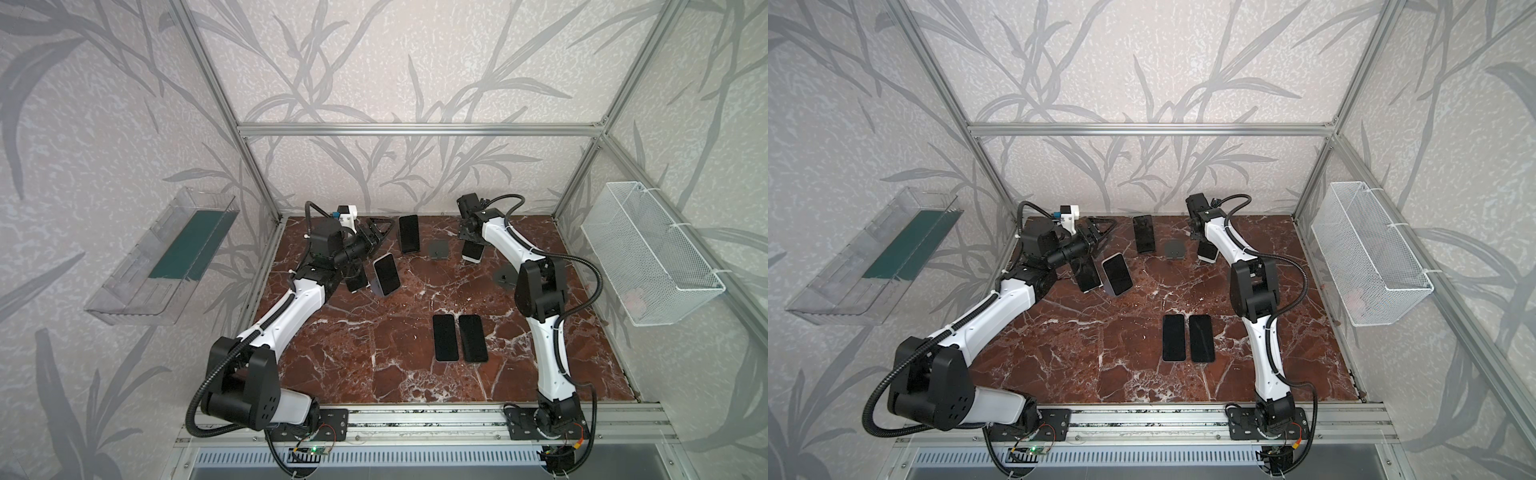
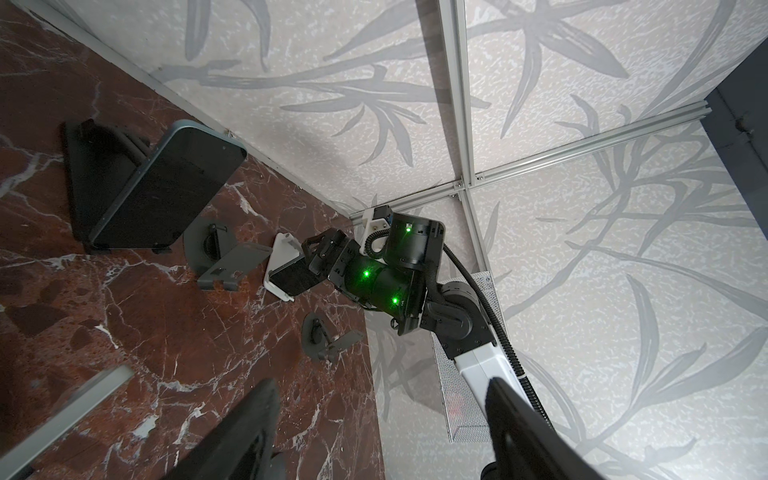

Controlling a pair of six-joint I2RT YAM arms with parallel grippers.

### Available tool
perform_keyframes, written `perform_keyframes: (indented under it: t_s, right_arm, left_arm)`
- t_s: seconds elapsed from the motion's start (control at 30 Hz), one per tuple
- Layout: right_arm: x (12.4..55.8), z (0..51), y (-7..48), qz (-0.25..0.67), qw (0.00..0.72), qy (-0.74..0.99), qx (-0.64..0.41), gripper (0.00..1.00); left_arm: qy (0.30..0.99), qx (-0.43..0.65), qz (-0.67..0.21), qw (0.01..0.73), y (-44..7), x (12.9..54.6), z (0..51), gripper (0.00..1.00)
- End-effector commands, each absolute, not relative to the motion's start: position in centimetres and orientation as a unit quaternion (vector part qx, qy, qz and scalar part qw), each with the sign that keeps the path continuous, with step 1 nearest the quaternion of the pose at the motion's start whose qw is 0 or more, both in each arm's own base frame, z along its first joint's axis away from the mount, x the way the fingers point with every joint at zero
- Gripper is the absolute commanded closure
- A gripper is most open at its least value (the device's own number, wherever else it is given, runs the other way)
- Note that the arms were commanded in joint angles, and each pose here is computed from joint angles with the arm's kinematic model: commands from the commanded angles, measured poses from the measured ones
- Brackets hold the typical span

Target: Remove the phone from the phone stand

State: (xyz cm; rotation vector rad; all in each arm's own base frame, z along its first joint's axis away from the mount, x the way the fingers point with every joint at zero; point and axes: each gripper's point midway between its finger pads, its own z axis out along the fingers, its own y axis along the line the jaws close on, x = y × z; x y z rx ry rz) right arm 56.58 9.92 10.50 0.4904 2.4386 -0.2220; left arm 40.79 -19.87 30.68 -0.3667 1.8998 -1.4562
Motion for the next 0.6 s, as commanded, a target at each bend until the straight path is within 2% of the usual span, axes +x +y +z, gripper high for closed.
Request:
perform_keyframes:
  t_s: [0.0, 0.3, 0.57]
  right_arm:
    - [57.3, 13.5, 10.0, -0.059, 0.353, 0.913, 0.198, 0.18]
    - [57.8, 14.1, 10.4, -0.050, 0.371, 0.911, 0.176, 0.28]
    - [57.9, 15.7, 10.4, -0.053, 0.386, 0.909, 0.149, 0.33]
  left_arm:
    - [0.727, -0.132, -0.572, 0.357, -20.1, 40.9, 31.5, 0.21]
    - [0.729, -0.133, -0.570, 0.355, -20.1, 41.0, 31.2, 0.21]
    - [0.728, -0.131, -0.571, 0.355, -20.1, 41.0, 31.4, 0.21]
